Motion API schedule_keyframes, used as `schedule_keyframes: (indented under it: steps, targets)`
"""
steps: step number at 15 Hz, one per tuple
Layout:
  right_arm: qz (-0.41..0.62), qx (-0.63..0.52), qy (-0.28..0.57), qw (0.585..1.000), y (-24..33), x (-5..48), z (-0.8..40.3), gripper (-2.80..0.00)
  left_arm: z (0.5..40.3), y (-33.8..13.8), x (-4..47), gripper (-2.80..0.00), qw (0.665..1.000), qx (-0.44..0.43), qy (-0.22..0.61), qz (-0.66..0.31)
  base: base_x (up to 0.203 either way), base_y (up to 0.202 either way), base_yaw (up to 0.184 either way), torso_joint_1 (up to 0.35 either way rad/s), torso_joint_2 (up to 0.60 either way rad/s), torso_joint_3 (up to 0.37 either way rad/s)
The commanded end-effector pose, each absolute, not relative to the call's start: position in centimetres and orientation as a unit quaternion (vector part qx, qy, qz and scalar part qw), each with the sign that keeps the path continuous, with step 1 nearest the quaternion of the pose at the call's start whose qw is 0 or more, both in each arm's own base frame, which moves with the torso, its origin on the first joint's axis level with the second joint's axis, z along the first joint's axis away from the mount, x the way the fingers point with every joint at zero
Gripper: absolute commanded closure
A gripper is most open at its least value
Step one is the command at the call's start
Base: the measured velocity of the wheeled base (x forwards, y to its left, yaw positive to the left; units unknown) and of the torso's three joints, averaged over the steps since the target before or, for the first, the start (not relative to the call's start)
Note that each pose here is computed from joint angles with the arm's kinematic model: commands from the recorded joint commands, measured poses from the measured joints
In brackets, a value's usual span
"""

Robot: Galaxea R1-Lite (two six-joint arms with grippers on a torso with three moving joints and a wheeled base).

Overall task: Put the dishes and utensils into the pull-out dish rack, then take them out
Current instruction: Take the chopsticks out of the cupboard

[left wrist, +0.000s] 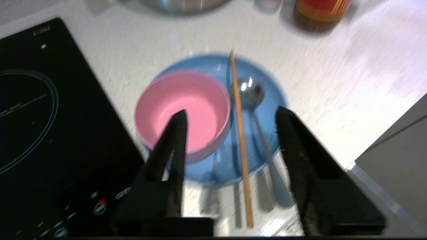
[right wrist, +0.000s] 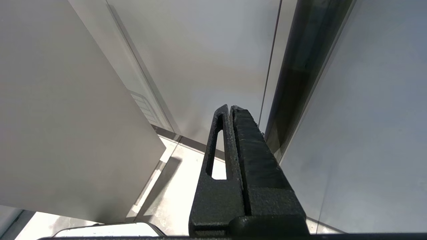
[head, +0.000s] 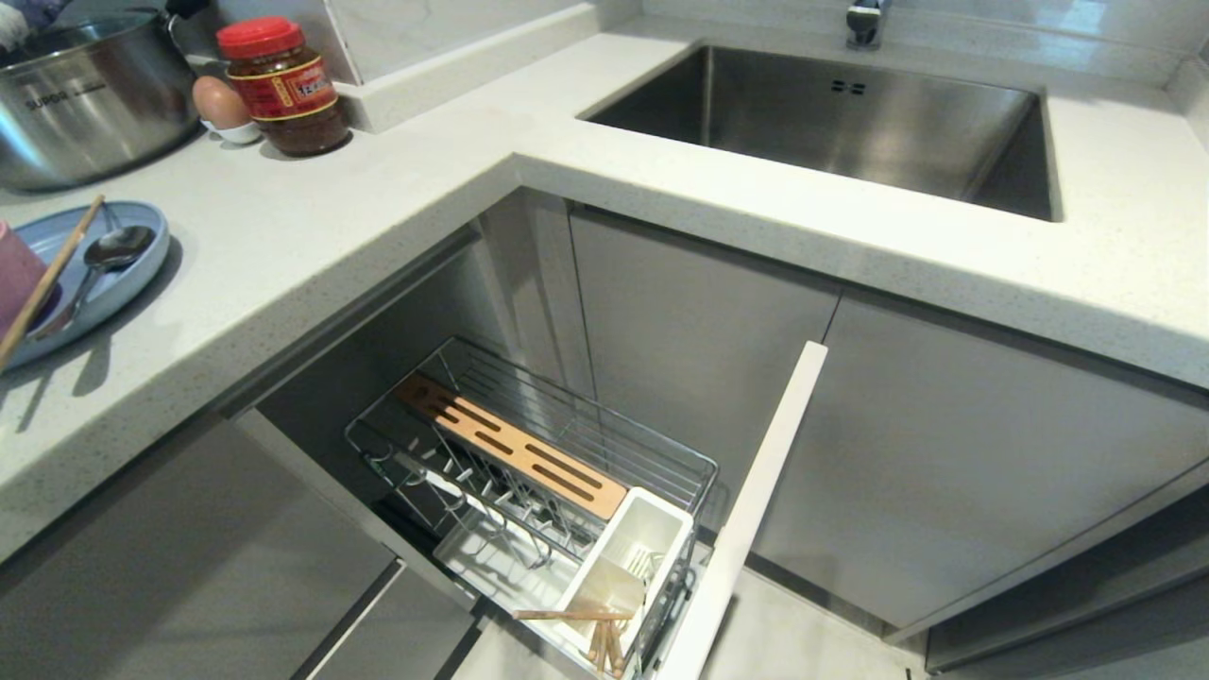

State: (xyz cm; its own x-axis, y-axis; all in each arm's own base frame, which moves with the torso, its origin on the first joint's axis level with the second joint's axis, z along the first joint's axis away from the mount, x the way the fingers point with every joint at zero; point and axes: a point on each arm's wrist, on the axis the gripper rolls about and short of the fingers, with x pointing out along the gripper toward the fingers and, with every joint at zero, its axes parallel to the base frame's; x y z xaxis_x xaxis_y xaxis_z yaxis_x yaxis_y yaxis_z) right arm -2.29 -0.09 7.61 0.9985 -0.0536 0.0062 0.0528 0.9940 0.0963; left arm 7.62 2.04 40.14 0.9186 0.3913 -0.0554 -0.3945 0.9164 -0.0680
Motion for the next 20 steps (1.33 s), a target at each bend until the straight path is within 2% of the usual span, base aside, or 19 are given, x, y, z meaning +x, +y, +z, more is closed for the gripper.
schedule_keyframes:
  steps: [1,4,7,9,12,16,20]
  targets:
    - [-0.027,0.048,-0.007,0.998,-0.1,-2.3,7.6,0.00,41.0,1.8,7.5,0.00,0.980,-0.071,-0.014,0.184,0.000,0.000,0.000,0.000,0.00,0.000]
    - [-0.027,0.048,-0.007,0.998,-0.1,-2.3,7.6,0.00,42.6,0.7,8.2,0.00,0.980,-0.158,-0.044,0.110,0.000,0.000,0.000,0.000,0.00,0.000]
    - [-0.027,0.048,-0.007,0.998,-0.1,-2.3,7.6,0.00,42.4,-1.1,9.9,0.00,0.975,-0.220,-0.004,0.021,0.000,0.000,0.000,0.000,0.00,0.000]
    - [-0.027,0.048,-0.007,0.998,-0.1,-2.3,7.6,0.00,41.1,-2.8,11.0,0.00,0.974,-0.215,0.071,-0.030,0.000,0.000,0.000,0.000,0.00,0.000]
    - [-0.027,0.048,-0.007,0.998,-0.1,-2.3,7.6,0.00,37.3,-6.9,13.4,0.00,0.953,-0.170,0.230,-0.094,0.000,0.000,0.000,0.000,0.00,0.000]
    - [-0.027,0.048,-0.006,0.998,-0.1,-2.3,7.6,0.00,33.0,-10.5,16.1,0.00,0.913,-0.113,0.379,-0.097,0.000,0.000,0.000,0.000,0.00,0.000]
    - [-0.027,0.048,-0.007,0.998,-0.1,-2.3,7.6,0.00,30.2,-12.1,17.6,0.00,0.852,-0.087,0.499,-0.133,0.000,0.000,0.000,0.000,0.00,0.000]
